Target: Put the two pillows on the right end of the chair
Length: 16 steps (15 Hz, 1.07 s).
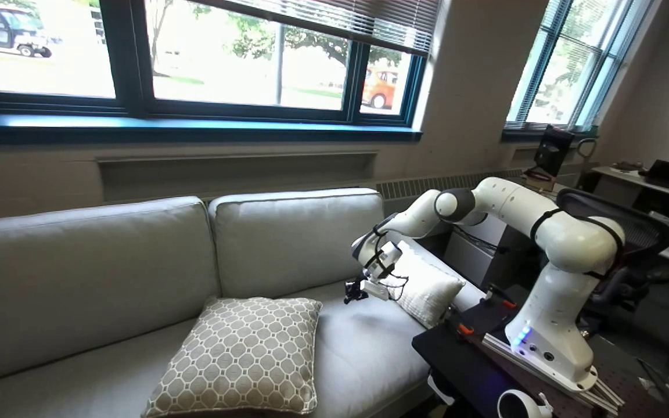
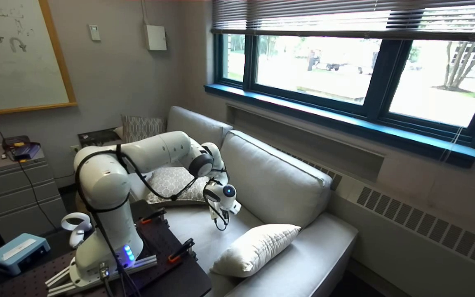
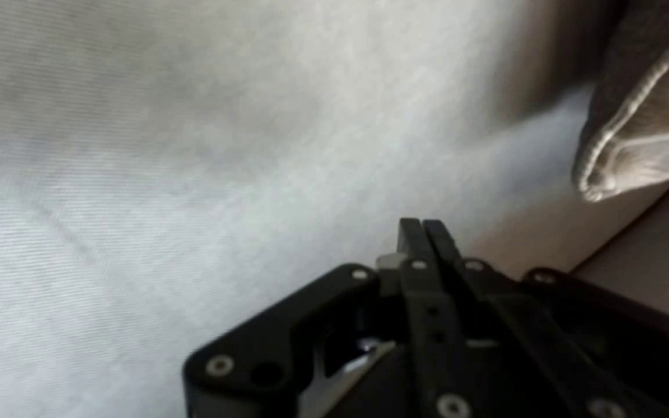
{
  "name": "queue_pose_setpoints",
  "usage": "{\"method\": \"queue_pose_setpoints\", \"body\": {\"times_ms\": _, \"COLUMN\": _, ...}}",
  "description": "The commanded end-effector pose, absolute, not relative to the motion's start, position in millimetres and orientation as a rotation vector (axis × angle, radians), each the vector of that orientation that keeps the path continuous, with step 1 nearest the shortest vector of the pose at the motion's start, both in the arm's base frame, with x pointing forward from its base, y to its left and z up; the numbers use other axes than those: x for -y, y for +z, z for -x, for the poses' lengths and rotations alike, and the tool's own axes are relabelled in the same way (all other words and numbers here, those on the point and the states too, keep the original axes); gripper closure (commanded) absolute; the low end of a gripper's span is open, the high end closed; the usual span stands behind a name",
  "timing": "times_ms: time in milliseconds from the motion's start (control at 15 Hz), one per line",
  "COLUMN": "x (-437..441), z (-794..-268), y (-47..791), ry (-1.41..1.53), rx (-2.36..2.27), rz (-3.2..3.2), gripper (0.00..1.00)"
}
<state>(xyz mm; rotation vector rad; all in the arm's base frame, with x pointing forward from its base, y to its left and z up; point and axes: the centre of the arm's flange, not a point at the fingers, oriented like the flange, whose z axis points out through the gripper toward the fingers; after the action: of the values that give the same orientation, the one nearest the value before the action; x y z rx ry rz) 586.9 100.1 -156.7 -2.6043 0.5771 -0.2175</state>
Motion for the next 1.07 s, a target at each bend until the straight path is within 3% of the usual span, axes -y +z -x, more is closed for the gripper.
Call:
{"method": "queue_pose_setpoints", "body": {"times_ms": 0, "x": -55, "z": -543, "y": -156, "ry": -0.294, "rx": -0.712, "rz": 2.445, "gripper": 0.69}}
{"method": "queue_pose_setpoints", "body": {"times_ms": 600, "x": -145, "z": -617, "y": -150, "ry": -0.170, "rx": -0.317, "rz": 2.217, "gripper": 0.03}}
{"method": "queue_pose_setpoints", "body": {"times_ms": 1000, "x": -260, "z": -660, "y": -156, "ry": 0.055, "rx": -0.117, "rz": 2.214, "gripper": 0.00}}
